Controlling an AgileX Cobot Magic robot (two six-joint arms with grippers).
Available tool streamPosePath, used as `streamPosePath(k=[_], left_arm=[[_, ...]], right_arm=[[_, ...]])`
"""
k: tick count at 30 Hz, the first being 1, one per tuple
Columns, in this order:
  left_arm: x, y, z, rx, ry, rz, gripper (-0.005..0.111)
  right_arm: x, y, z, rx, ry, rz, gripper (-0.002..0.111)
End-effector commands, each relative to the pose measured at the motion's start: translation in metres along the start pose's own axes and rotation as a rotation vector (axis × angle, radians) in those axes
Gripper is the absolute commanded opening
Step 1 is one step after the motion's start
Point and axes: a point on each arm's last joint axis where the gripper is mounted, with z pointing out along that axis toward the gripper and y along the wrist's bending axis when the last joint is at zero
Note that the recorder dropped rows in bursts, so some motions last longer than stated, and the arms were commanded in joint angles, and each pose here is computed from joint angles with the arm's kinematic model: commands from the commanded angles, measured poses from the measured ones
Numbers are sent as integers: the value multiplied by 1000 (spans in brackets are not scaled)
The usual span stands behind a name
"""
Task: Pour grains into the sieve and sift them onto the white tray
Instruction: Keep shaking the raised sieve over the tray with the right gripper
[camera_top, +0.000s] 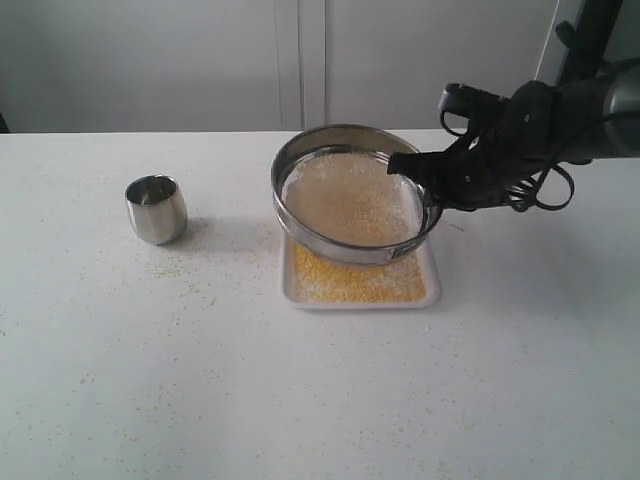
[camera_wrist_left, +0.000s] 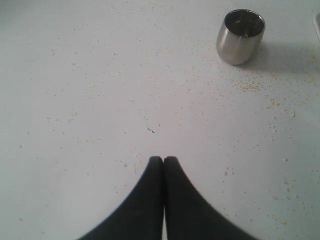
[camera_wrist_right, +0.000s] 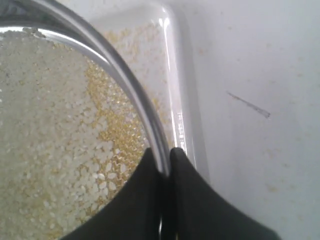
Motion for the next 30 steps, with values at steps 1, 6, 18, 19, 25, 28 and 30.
streamPosePath(k=[1, 6, 18, 19, 25, 28, 30], left_arm=[[2, 0, -1, -1, 3, 5, 0], [2, 0, -1, -1, 3, 5, 0], [2, 0, -1, -1, 3, 5, 0], [2, 0, -1, -1, 3, 5, 0], [2, 0, -1, -1, 3, 5, 0], [2, 0, -1, -1, 3, 5, 0], [2, 0, -1, -1, 3, 5, 0]], right_arm=[[4, 1, -16, -2, 111, 11, 0], [2, 1, -9, -14, 67, 58, 0], [6, -2, -7, 0, 68, 17, 0], [0, -2, -5, -8, -13, 18, 0], [5, 1, -19, -6, 87, 11, 0], [-1, 2, -22, -15, 27, 5, 0], [-15, 2, -16, -32, -151, 9, 0]])
